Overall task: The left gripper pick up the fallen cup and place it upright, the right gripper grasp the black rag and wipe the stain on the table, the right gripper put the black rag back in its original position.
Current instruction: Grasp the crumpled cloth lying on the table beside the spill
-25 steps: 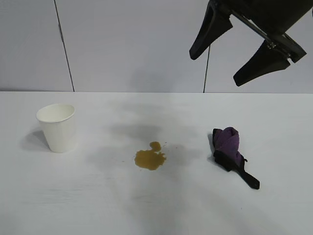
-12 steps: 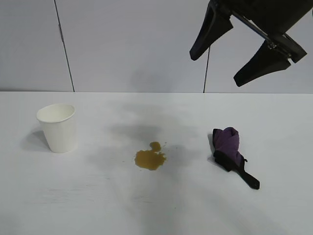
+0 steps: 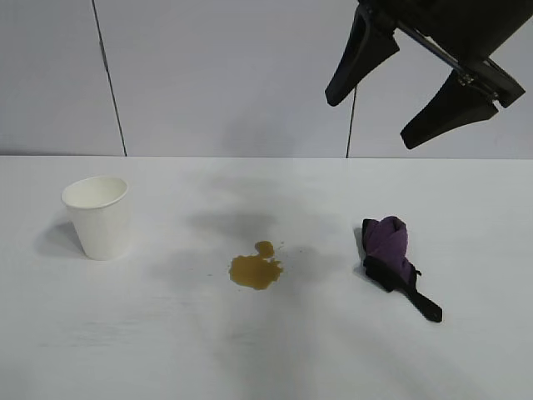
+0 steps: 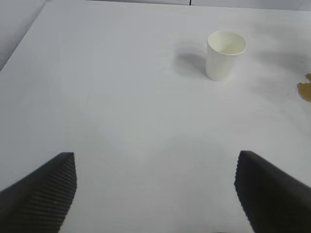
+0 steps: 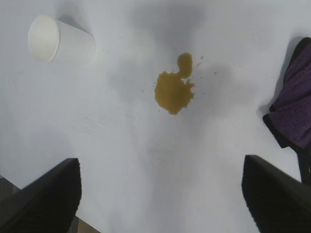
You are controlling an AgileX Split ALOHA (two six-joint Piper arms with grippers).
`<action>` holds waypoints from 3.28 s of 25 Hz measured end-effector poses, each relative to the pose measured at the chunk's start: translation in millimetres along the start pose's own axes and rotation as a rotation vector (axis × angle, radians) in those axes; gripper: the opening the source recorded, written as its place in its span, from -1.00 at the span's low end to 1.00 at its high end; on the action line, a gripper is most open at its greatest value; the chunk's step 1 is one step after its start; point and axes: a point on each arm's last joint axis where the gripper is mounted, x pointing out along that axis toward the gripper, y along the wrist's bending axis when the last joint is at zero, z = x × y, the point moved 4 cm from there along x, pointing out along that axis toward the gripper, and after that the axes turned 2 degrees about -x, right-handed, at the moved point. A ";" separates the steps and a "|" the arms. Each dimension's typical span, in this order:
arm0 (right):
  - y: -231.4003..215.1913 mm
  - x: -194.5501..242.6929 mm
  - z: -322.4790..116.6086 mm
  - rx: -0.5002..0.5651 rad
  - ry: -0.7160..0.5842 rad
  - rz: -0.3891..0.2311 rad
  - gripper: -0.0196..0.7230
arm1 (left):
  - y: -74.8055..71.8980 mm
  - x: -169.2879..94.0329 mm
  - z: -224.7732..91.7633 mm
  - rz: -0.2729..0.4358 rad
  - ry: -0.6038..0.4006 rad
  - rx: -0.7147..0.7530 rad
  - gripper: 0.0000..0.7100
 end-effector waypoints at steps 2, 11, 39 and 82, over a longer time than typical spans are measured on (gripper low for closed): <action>0.1 0.0 -0.3 0.000 0.002 0.001 0.73 | 2.1 6.9 -4.1 0.004 0.014 0.009 0.79; 0.3 0.0 -1.0 0.000 0.008 0.002 0.73 | 0.8 12.1 -4.4 -0.081 -0.002 0.064 0.79; -31.0 0.2 -16.1 -0.037 0.137 -0.222 0.73 | -0.2 12.0 -4.0 -0.120 -0.009 0.089 0.79; -110.3 131.5 -7.2 0.058 0.115 -0.346 0.26 | -0.2 12.0 -4.0 -0.120 -0.009 0.089 0.78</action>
